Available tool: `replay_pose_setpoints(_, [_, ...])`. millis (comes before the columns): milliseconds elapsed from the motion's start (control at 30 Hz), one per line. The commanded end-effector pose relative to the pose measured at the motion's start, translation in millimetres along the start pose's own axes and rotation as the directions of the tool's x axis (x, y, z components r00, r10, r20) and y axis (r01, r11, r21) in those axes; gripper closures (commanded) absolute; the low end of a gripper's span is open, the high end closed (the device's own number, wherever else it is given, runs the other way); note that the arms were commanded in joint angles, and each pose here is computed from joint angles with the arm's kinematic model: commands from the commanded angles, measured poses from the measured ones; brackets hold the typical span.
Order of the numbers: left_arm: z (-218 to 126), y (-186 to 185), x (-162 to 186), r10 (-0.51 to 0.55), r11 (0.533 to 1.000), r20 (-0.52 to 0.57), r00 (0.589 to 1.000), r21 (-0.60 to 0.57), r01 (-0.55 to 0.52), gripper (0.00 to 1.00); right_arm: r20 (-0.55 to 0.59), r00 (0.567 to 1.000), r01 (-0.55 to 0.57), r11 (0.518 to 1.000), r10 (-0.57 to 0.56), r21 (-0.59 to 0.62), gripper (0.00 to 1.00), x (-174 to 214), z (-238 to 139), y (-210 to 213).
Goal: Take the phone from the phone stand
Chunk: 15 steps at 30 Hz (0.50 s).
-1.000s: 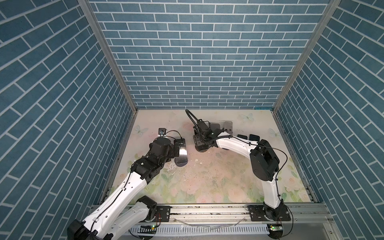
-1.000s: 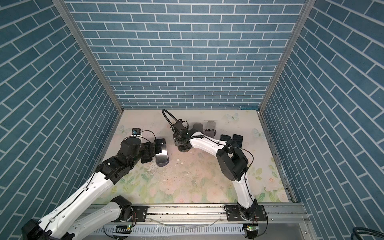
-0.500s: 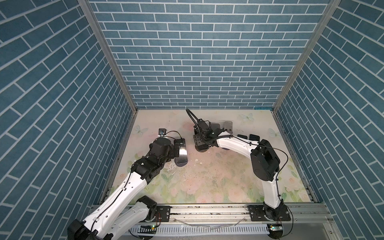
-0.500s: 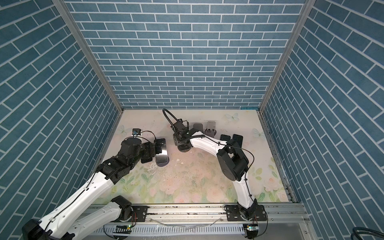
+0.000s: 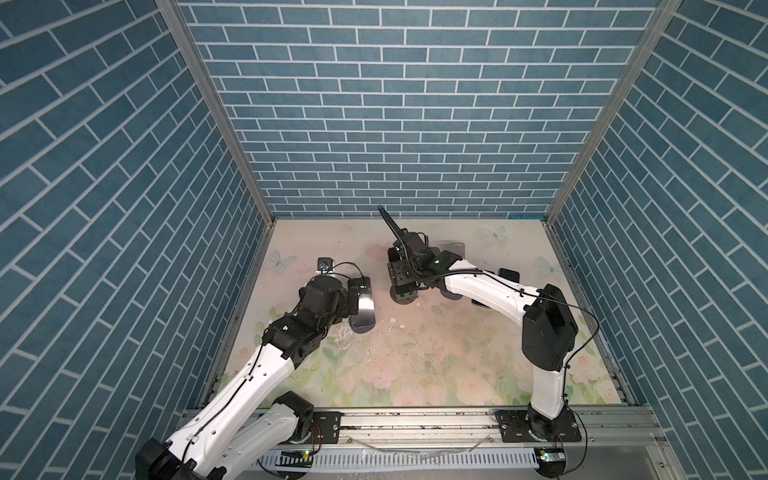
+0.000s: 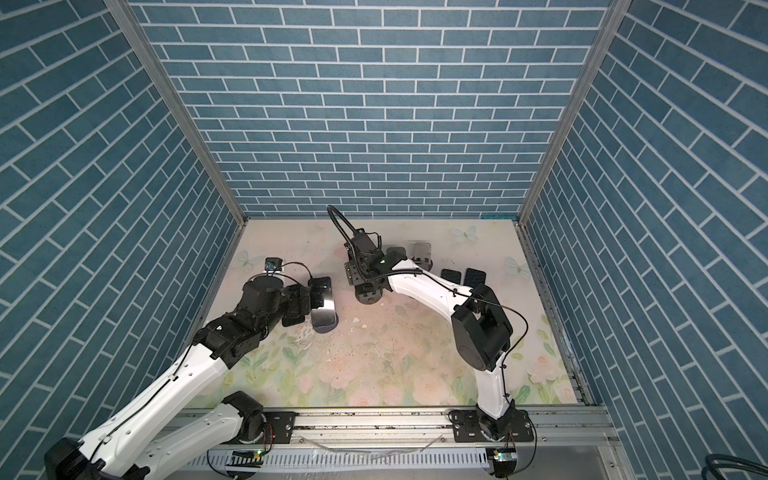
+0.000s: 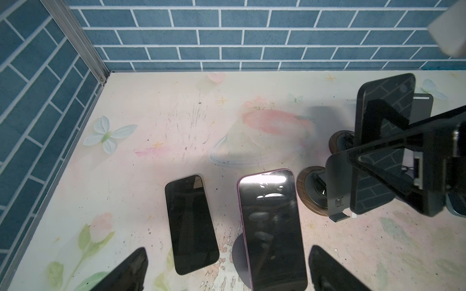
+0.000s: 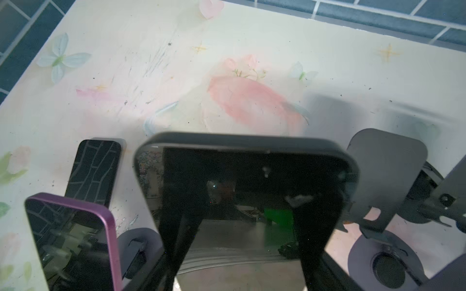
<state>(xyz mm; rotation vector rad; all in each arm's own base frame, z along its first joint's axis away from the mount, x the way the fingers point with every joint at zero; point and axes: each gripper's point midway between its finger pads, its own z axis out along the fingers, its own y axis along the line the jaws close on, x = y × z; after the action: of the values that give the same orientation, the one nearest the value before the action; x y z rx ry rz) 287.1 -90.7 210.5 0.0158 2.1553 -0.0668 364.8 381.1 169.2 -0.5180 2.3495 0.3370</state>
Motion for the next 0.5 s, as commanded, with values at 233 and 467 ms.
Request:
replay_pose_setpoints(233, [-1,2,1,-0.015,1.000,0.001,1.000,-0.010,0.015,0.00,-0.051,0.999,0.009,1.000,-0.010,-0.012,0.44,16,-42,-25])
replay_pose_setpoints(467, [0,-1,0,-0.028,1.000,-0.001,1.000,0.001,0.028,0.00,-0.148,0.989,0.016,1.000,-0.015,0.006,0.44,61,-51,-41])
